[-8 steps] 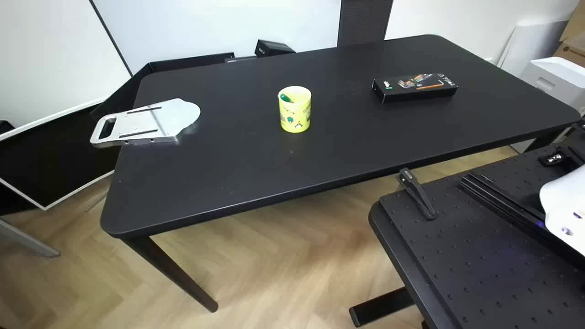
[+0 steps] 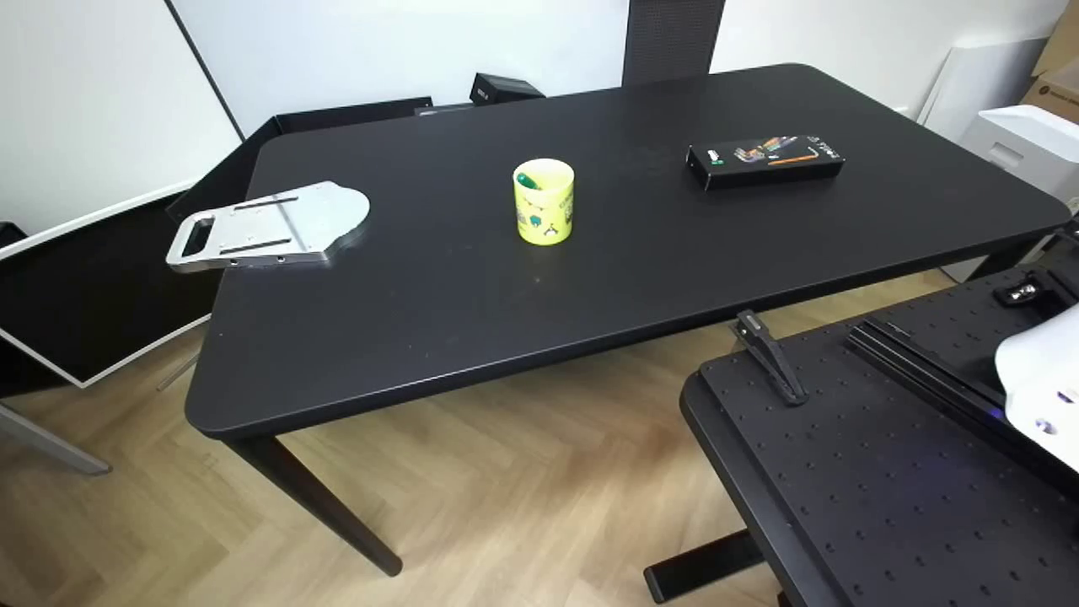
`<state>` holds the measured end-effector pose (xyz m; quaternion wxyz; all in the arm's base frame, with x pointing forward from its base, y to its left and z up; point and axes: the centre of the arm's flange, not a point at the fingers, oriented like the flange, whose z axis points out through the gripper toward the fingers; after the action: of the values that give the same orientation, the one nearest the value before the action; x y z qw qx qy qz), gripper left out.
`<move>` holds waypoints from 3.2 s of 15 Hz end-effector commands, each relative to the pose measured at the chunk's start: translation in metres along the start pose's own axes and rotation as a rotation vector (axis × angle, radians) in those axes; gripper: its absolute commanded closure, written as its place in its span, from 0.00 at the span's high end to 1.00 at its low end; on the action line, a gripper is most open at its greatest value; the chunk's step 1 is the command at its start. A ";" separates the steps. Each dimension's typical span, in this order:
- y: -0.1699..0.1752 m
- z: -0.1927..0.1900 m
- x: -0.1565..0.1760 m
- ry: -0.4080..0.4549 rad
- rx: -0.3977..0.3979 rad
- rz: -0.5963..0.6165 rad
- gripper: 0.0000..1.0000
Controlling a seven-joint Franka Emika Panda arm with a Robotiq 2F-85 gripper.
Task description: Take the marker out of the mug and put it on the table
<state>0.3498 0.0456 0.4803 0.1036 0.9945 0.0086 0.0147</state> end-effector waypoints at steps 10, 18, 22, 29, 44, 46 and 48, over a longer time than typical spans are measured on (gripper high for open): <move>-0.015 0.001 0.082 0.138 -0.045 -0.068 1.00; -0.152 -0.011 0.182 0.269 -0.013 -0.215 1.00; -0.250 -0.030 0.182 0.303 0.038 -0.354 1.00; -0.308 -0.023 0.140 0.298 0.079 -0.494 1.00; -0.362 0.052 0.150 0.219 -0.021 -0.638 1.00; -0.379 0.069 0.148 0.208 -0.044 -0.661 1.00; -0.393 0.084 0.149 0.201 -0.086 -0.638 1.00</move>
<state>0.4824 0.3939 0.3361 0.1163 0.9273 0.3468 0.0791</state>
